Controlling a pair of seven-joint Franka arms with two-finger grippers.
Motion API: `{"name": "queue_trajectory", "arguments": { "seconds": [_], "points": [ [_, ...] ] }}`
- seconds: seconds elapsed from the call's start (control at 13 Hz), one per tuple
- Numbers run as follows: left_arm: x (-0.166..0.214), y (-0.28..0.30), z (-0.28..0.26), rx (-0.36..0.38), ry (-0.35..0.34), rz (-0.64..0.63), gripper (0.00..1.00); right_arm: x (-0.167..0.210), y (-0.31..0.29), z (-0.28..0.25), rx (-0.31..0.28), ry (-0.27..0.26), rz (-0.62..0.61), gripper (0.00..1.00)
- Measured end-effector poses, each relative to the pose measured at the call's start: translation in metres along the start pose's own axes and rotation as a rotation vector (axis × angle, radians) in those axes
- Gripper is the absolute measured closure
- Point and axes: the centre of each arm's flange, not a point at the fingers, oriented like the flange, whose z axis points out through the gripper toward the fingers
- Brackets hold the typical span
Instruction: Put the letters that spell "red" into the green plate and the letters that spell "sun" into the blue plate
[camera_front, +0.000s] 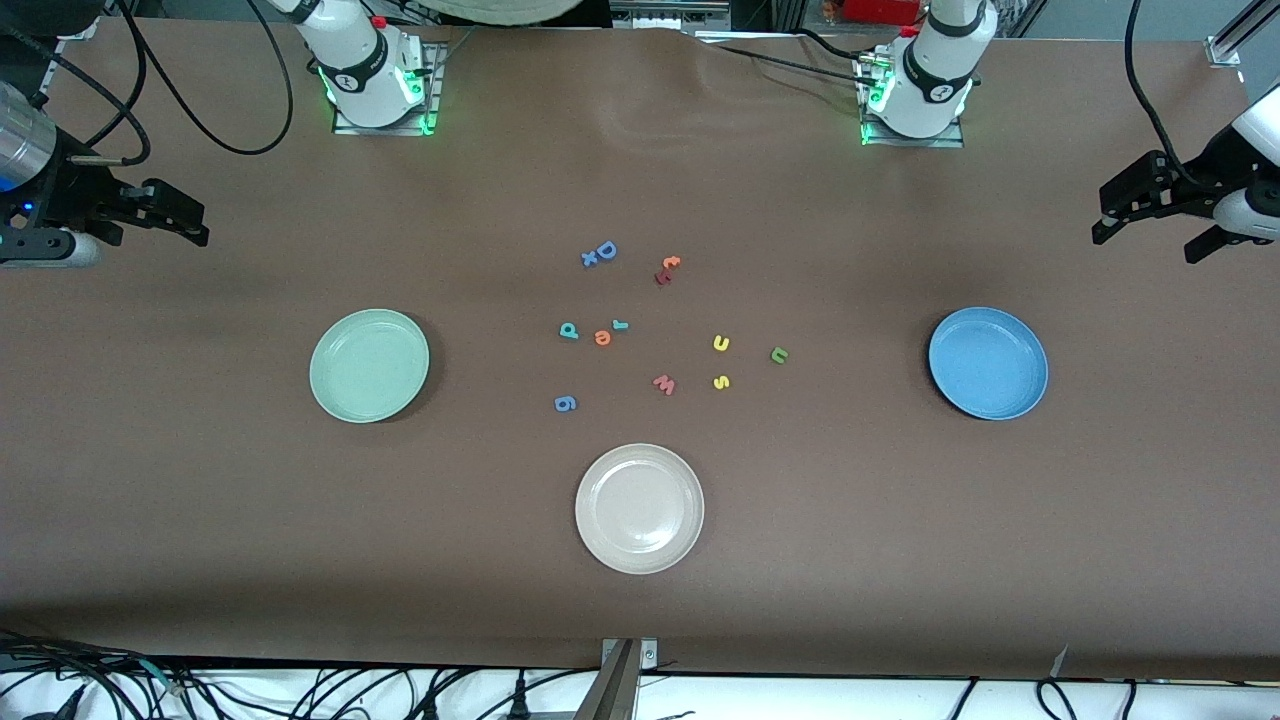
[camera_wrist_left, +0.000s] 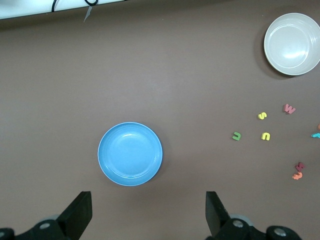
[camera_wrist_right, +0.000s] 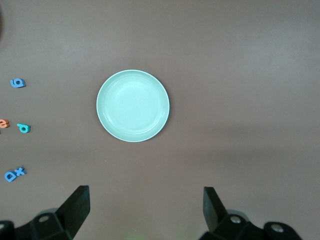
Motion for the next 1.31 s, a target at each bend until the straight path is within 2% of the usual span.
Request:
{"name": "queue_trajectory", "arguments": {
  "seconds": [1.15, 1.31],
  "points": [
    [0.006, 0.039, -0.013, 0.015, 0.028, 0.075, 0.0, 0.001, 0.0, 0.0, 0.0, 0.005, 0.0, 0.0],
    [0.007, 0.046, -0.013, 0.049, 0.023, 0.098, 0.0, 0.001, 0.0, 0.0, 0.0, 0.005, 0.0, 0.0]
  ]
}}
